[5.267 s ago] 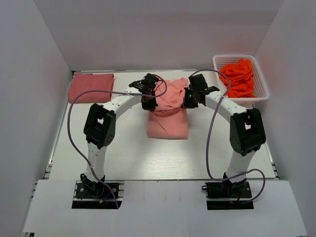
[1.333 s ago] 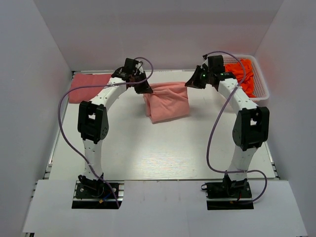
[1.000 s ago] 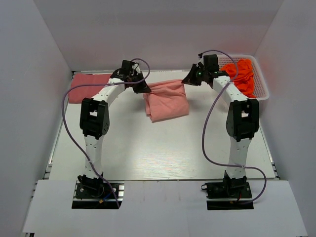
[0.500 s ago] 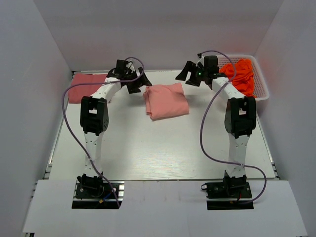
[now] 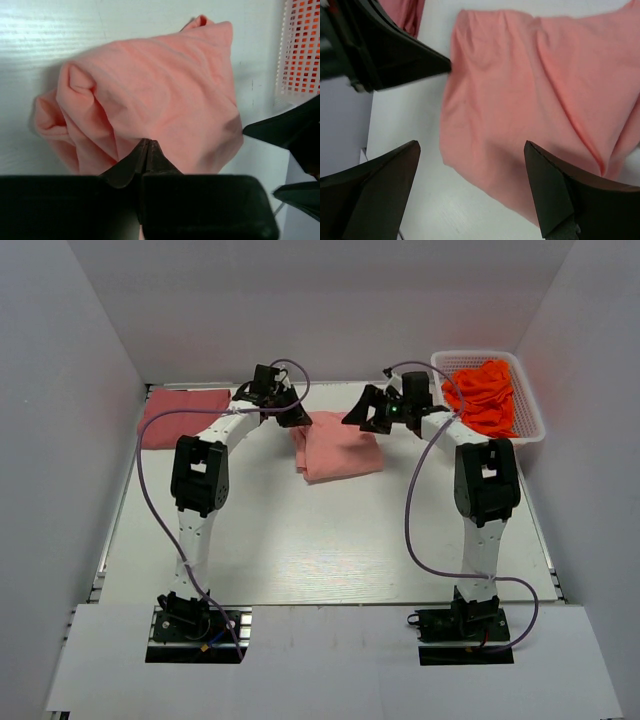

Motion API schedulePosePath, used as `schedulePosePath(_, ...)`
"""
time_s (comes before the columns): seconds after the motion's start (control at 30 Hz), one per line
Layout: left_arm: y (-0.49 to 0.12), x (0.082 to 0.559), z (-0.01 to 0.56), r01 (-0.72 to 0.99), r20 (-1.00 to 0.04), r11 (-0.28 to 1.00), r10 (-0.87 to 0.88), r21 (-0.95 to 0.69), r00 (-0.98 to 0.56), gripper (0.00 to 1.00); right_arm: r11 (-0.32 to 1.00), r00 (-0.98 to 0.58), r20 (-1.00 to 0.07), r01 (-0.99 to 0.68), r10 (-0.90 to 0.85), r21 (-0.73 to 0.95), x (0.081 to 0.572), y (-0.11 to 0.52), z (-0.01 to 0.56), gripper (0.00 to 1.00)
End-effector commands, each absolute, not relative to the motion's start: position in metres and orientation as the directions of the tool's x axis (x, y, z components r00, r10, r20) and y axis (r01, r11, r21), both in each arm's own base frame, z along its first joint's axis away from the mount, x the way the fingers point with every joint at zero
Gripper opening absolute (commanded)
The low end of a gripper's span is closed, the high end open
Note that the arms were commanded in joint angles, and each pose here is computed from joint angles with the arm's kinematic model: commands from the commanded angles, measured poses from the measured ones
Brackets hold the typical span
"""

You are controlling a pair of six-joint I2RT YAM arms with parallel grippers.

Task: Fold and stack the t-shirts
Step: Fold the long partially folded tshirt into a neat square, then smooth out wrinkles on the folded tshirt

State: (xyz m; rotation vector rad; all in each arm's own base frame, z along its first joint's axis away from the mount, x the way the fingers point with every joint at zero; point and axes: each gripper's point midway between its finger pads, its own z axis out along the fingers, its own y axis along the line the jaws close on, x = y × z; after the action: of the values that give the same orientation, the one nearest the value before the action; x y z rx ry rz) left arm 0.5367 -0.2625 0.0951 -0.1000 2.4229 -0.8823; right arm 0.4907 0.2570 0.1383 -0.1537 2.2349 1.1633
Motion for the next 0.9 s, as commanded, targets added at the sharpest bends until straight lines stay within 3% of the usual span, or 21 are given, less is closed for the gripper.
schedulePosePath(0.0, -0.267, 0.546, 0.163, 0.219, -0.574, 0.724, -0.286, -0.654, -0.767, 0.11, 0.573, -0.826, -0.538, -0.363, 0.166, 0.734, 0.482, 0.259, 0.116, 0.9)
schedulePosePath(0.07, -0.263, 0.553, 0.163, 0.196, -0.584, 0.74, -0.31, -0.644, -0.75, 0.0, 0.574, -0.837, -0.521, -0.347, 0.167, 0.742, 0.479, 0.26, 0.107, 0.9)
schedulePosePath(0.47, -0.26, 0.554, 0.127, 0.139, -0.543, 0.764, -0.305, -0.63, -0.782, 0.0, 0.576, -0.867, -0.475, -0.315, 0.148, 0.754, 0.47, 0.259, 0.084, 0.9)
schedulePosePath(0.87, -0.226, 0.538, 0.023, -0.111, -0.348, 0.825, -0.351, -0.554, -0.869, 0.0, 0.592, -0.896, -0.421, -0.265, 0.14, 0.761, 0.454, 0.252, 0.051, 0.9)
